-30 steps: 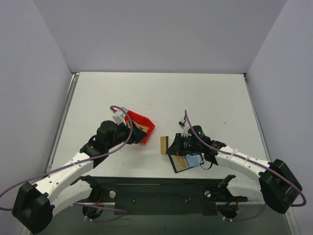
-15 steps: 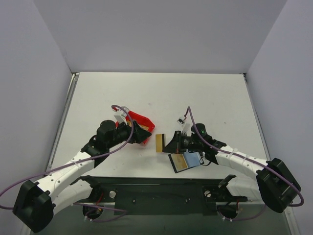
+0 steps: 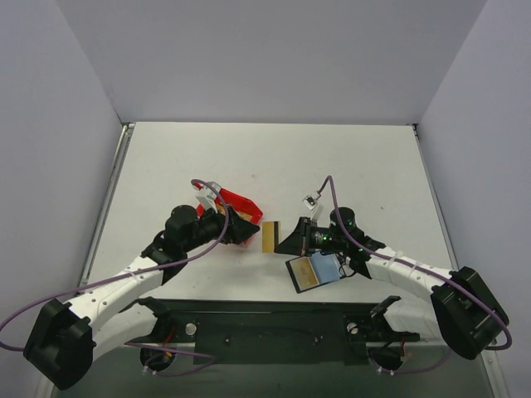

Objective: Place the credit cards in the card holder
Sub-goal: Pick up the credit card at the corner of the board.

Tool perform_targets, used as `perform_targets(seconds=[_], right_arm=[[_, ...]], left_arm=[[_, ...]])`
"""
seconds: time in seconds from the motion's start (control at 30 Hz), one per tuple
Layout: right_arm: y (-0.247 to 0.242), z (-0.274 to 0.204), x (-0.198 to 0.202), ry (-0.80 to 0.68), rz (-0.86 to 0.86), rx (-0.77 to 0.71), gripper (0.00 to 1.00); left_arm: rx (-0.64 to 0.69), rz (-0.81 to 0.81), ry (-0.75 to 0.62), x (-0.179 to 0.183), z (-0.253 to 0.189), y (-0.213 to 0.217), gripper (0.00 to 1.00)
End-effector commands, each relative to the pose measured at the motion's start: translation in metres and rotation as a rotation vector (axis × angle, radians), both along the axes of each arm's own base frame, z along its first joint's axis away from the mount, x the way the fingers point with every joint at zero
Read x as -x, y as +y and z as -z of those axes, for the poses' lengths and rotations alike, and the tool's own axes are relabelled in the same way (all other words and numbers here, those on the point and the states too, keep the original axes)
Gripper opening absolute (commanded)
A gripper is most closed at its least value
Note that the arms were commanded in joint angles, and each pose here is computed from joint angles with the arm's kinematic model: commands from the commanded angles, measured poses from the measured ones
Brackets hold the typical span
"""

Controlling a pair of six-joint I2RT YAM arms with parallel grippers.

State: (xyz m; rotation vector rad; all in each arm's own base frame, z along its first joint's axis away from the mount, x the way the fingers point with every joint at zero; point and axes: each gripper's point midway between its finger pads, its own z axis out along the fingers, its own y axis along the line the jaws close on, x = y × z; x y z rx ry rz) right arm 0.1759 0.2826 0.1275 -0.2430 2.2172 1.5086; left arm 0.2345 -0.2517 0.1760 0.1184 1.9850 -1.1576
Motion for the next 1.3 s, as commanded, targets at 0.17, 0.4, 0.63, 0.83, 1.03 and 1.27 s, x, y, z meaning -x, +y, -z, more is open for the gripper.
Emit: perform_targets(seconds=[0.17,0.4,0.63,0.83,1.03,1.27], right_arm=[[0.008,-0.024,-0.006,-0.038,-0.021,-0.132,0.0],[0.007,-0.03,-0.004,-0.067,-0.031,-0.148,0.0],[0.008,-0.03,-0.001,-0.07,-0.048,-0.153,0.0],[0.009,-0.036,0.002,-0.085,-0.064,-0.174,0.0],[0.01,-0.033,0.004,-0.078,-0.077,-0.173,0.0],[0.012,-0.035,0.005,-0.076,-0.087,-0.187,0.0]], left_arm=[[0.157,0.077,-0.042,0.01,-0.02,-0.013,0.83],[0.206,0.085,-0.016,0.015,-0.015,-0.014,0.81],[0.265,0.125,-0.008,0.02,-0.018,-0.021,0.77],[0.285,0.155,0.006,0.024,-0.016,-0.029,0.72],[0.303,0.172,0.005,0.026,-0.019,-0.035,0.67],[0.316,0.203,0.001,0.031,-0.023,-0.039,0.5]])
